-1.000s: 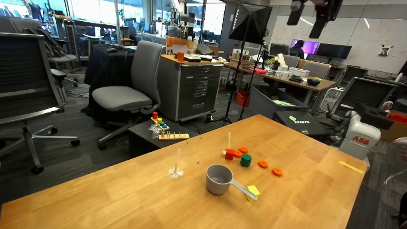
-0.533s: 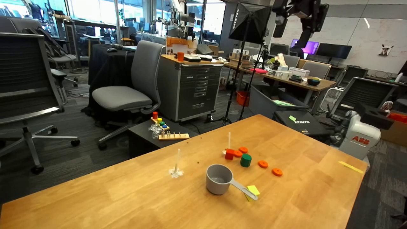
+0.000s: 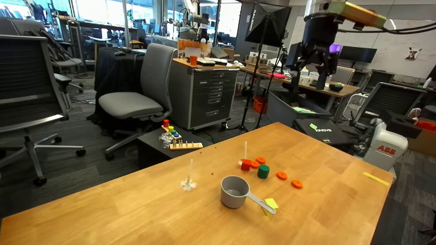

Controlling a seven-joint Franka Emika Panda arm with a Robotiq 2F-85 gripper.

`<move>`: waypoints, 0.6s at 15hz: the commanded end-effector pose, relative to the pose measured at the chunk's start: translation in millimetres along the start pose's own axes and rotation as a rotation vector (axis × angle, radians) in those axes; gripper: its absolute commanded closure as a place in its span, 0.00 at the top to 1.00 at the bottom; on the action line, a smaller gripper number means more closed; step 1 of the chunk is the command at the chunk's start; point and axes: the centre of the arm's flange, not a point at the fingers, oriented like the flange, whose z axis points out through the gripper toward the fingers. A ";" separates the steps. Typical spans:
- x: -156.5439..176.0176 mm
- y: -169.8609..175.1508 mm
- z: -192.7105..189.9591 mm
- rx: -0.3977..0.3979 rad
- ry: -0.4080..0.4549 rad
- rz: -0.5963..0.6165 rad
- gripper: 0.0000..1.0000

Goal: Put the green, red and yellow blocks in the pot

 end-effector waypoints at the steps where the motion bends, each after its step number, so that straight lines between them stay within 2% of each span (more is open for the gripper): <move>1: 25.0 -1.4 24.1 -0.043 -0.049 0.033 1.00; 4: 46.7 -0.6 63.0 -0.050 -0.092 0.092 1.00; 5: 47.2 -2.7 67.7 -0.041 -0.103 0.127 1.00; 6: 28.6 4.9 67.4 -0.046 -0.091 0.070 1.00; 9: 38.2 3.9 83.6 -0.055 -0.107 0.102 1.00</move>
